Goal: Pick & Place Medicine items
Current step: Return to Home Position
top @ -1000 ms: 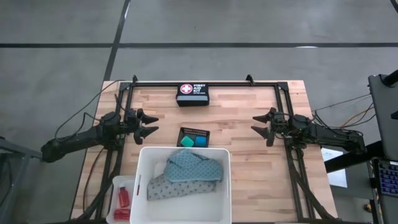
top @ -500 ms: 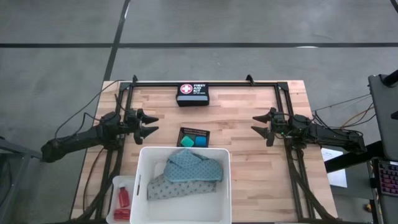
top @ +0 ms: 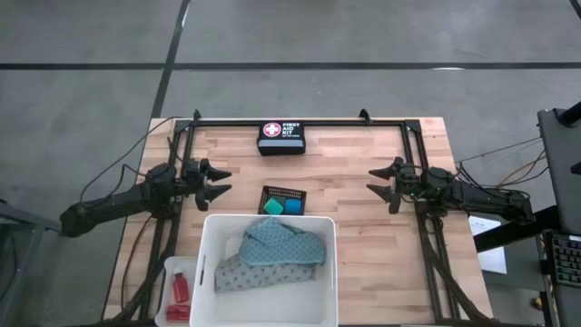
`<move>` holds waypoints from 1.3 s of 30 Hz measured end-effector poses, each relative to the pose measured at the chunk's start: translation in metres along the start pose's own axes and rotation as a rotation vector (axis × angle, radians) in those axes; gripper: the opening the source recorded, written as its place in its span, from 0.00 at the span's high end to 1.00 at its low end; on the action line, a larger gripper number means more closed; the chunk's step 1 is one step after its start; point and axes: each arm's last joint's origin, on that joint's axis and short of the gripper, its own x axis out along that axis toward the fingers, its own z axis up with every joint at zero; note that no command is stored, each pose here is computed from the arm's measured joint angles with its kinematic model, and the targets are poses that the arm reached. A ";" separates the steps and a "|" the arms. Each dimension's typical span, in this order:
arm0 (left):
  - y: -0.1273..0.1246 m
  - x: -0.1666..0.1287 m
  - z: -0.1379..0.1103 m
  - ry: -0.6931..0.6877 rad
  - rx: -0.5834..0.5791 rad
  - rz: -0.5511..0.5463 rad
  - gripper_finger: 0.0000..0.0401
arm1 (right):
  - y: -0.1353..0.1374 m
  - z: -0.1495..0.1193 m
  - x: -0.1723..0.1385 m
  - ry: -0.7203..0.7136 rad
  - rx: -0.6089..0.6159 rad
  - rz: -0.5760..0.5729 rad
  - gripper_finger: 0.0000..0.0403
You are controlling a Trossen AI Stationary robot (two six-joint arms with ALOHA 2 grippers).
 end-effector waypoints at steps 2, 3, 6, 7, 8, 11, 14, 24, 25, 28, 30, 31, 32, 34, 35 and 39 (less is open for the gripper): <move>0.000 0.000 0.000 0.000 0.000 0.000 0.31 | 0.000 0.000 0.000 0.000 -0.002 0.000 0.35; 0.000 0.000 0.000 0.000 0.000 0.000 0.31 | 0.000 0.000 0.000 0.000 -0.002 0.000 0.35; 0.000 0.000 0.000 0.000 0.000 0.000 0.31 | 0.000 0.000 0.000 0.000 0.000 0.000 0.35; 0.000 0.000 0.000 0.000 0.000 0.000 0.31 | 0.000 0.000 0.000 0.000 -0.001 0.000 0.35; 0.000 0.000 0.000 0.000 0.000 0.000 0.31 | 0.000 0.000 0.000 0.000 -0.002 0.000 0.34; 0.000 0.000 0.000 0.000 0.000 0.000 0.31 | 0.000 0.000 0.000 0.000 -0.002 0.000 0.33; 0.000 0.000 0.000 0.000 0.000 0.000 0.31 | 0.000 0.000 0.000 0.000 0.000 0.000 0.33; 0.000 0.000 0.000 0.000 0.000 0.000 0.31 | 0.000 0.000 0.000 0.000 -0.001 0.000 0.34; 0.000 0.000 0.000 0.000 0.000 0.000 0.31 | 0.000 0.000 0.000 0.000 0.000 0.000 0.35; 0.000 0.000 0.000 0.000 0.000 0.000 0.31 | 0.000 0.000 0.000 0.000 -0.002 0.000 0.35; 0.000 0.000 0.000 0.000 0.000 0.000 0.31 | 0.000 0.000 0.000 0.000 -0.001 0.000 0.34; 0.000 0.000 0.000 0.000 0.000 0.000 0.31 | 0.000 0.000 0.000 0.000 0.000 0.000 0.34; 0.000 0.000 0.000 0.000 0.000 0.000 0.31 | 0.000 0.000 0.000 0.000 0.000 0.000 0.34; 0.000 0.000 0.000 0.000 0.000 0.000 0.31 | 0.000 0.000 0.000 0.000 -0.002 0.000 0.33; 0.000 0.000 0.000 0.000 0.000 0.000 0.31 | 0.000 0.000 0.000 0.000 -0.002 0.000 0.33; 0.000 0.000 0.000 0.000 0.000 0.000 0.31 | 0.000 0.000 0.000 0.000 0.000 0.000 0.33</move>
